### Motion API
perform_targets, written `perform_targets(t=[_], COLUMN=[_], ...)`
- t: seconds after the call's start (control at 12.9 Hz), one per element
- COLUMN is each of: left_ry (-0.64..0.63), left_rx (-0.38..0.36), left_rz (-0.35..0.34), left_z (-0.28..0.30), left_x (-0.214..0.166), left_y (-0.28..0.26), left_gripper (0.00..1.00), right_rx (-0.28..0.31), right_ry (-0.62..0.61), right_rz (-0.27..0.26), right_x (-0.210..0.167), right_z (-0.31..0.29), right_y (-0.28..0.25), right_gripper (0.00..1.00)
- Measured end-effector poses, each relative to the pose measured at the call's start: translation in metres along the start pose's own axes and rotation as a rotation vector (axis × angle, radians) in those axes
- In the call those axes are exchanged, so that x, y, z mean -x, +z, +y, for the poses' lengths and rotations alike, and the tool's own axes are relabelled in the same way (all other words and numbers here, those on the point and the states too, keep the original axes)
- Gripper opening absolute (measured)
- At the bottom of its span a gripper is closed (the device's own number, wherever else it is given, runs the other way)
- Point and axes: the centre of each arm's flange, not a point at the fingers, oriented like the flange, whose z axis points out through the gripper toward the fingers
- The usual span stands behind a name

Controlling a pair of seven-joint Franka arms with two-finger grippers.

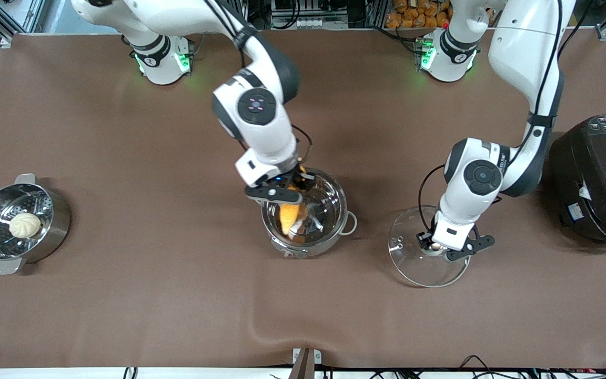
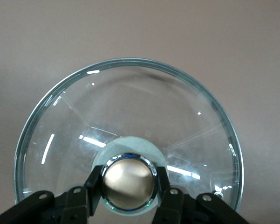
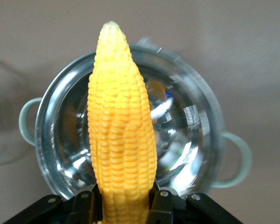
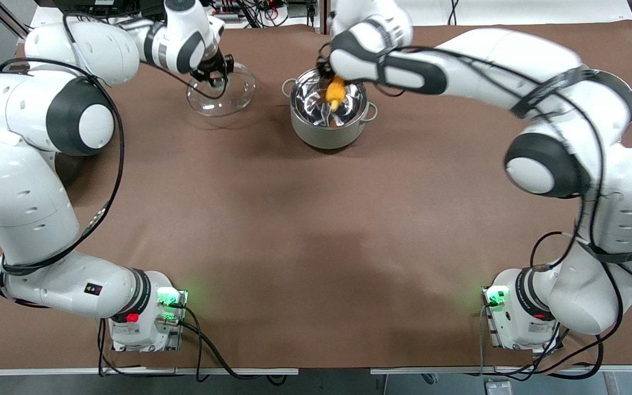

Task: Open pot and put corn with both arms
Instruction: 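Lower the corn into the pot while the left gripper sets the lid down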

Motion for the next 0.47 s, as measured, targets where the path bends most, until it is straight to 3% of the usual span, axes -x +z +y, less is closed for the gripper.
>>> perform_targets(t=[0.08,0.31,0.39,0.47], left_ry=[0.001,-0.003,-0.006,-0.013], left_rx=[0.004,0.027,0.035,0.037], left_rz=[0.003,0.035,0.050,0.060], left_z=[-0.001,0.002,0.002,0.000], left_x=[0.002,-0.005,-0.009,-0.015], left_y=[0.002,-0.021,-0.036,-0.056], left_gripper=[0.57,0.90,1.00,1.00], right_rx=[0.005,0.020,0.025,0.030], right_ry=[0.003,0.013,0.012,0.012], right_rz=[-0.003,-0.009,-0.014,-0.017], right_x=[0.000,-0.005,-0.005,-0.004], right_z=[-0.004,0.000,0.000,0.000], right_y=[0.014,0.043,0.049,0.054], right_gripper=[0.34,0.38,0.48,0.59])
